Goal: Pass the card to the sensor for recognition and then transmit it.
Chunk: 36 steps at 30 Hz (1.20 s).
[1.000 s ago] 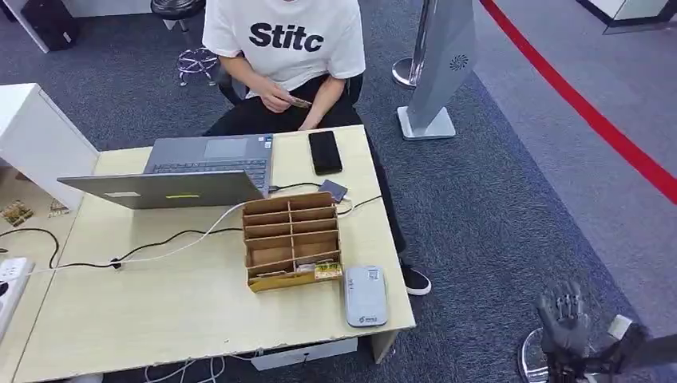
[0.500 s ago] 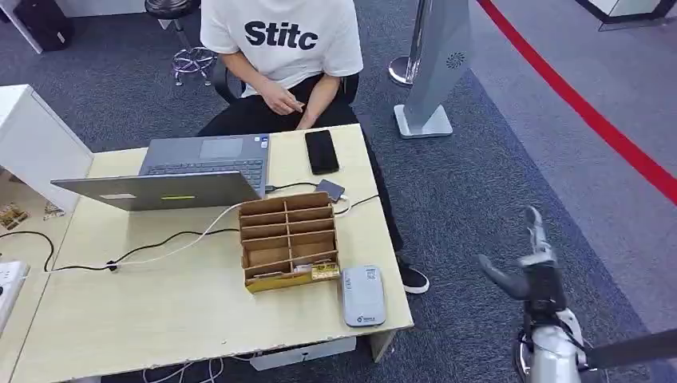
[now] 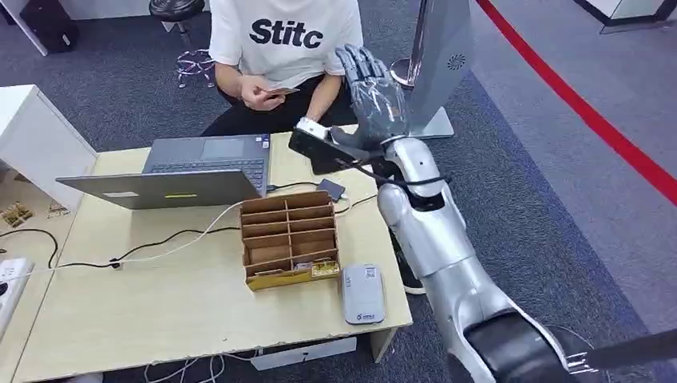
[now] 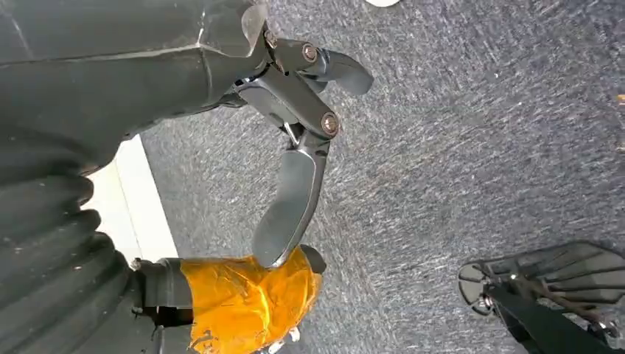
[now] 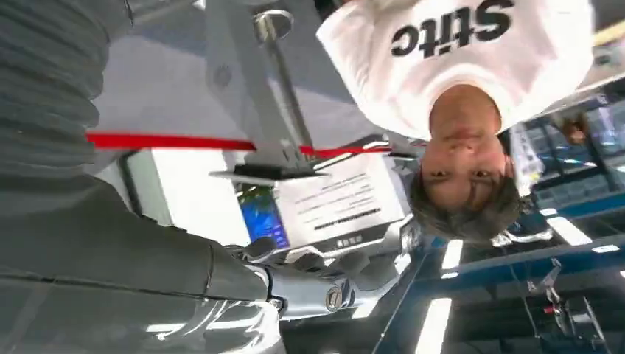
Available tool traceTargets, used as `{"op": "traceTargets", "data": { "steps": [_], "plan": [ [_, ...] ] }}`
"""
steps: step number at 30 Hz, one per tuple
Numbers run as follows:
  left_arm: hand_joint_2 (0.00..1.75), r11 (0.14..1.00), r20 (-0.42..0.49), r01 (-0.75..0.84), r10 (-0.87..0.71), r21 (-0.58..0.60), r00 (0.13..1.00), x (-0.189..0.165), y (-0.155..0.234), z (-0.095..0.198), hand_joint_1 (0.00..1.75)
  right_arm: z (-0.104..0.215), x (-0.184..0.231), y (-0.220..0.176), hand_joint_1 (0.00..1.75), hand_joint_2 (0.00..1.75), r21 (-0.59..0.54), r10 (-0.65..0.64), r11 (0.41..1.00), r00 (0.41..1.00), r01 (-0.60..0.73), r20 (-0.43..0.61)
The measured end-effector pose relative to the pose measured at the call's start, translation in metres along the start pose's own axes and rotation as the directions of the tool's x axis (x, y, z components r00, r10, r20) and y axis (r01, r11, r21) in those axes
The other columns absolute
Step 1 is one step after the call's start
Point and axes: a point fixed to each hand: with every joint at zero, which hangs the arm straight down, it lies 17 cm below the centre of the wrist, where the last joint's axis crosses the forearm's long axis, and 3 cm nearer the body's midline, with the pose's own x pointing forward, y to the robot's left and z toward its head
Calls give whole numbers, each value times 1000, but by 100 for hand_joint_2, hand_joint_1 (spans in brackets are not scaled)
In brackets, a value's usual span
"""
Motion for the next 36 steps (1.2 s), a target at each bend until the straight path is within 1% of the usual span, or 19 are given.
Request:
{"op": "traceTargets", "data": {
  "steps": [3,4,6,14,15,16,19,26,33,36],
  "plan": [
    [175,1000,0,7,-7,-3,1000,-1,0,0,0,-12,0,3,0,175,25,43,999,999,-43,-12],
    [175,1000,0,7,-7,-4,1000,0,0,0,0,-16,2,-2,0,175,15,47,999,999,-47,-9],
    [175,1000,1,8,-8,-5,1000,0,0,0,0,-15,1,10,0,175,46,63,997,998,-62,-20],
    [175,1000,0,9,-9,-5,1000,-1,1,0,0,-14,0,24,0,175,85,61,995,998,-58,-32],
    [175,1000,0,8,-8,-5,1000,-1,1,0,0,-14,1,25,143,175,89,60,994,998,-56,-32],
    [175,1000,0,9,-9,-5,1000,-1,1,0,0,-13,1,27,173,175,94,59,994,998,-56,-32],
    [175,1000,1,8,-8,-4,1000,-1,1,0,0,-11,4,36,175,175,124,52,991,998,-48,-27],
    [175,1000,0,9,-9,-5,1000,-1,1,0,0,-7,6,45,175,175,150,45,988,999,-42,-22],
    [175,1000,0,9,-9,-5,1000,-1,1,0,0,-5,5,50,175,175,159,48,986,999,-44,-22],
    [175,1000,0,9,-9,-5,1000,-1,1,0,0,-3,9,47,175,175,134,55,989,998,-56,9]
  ]
}}
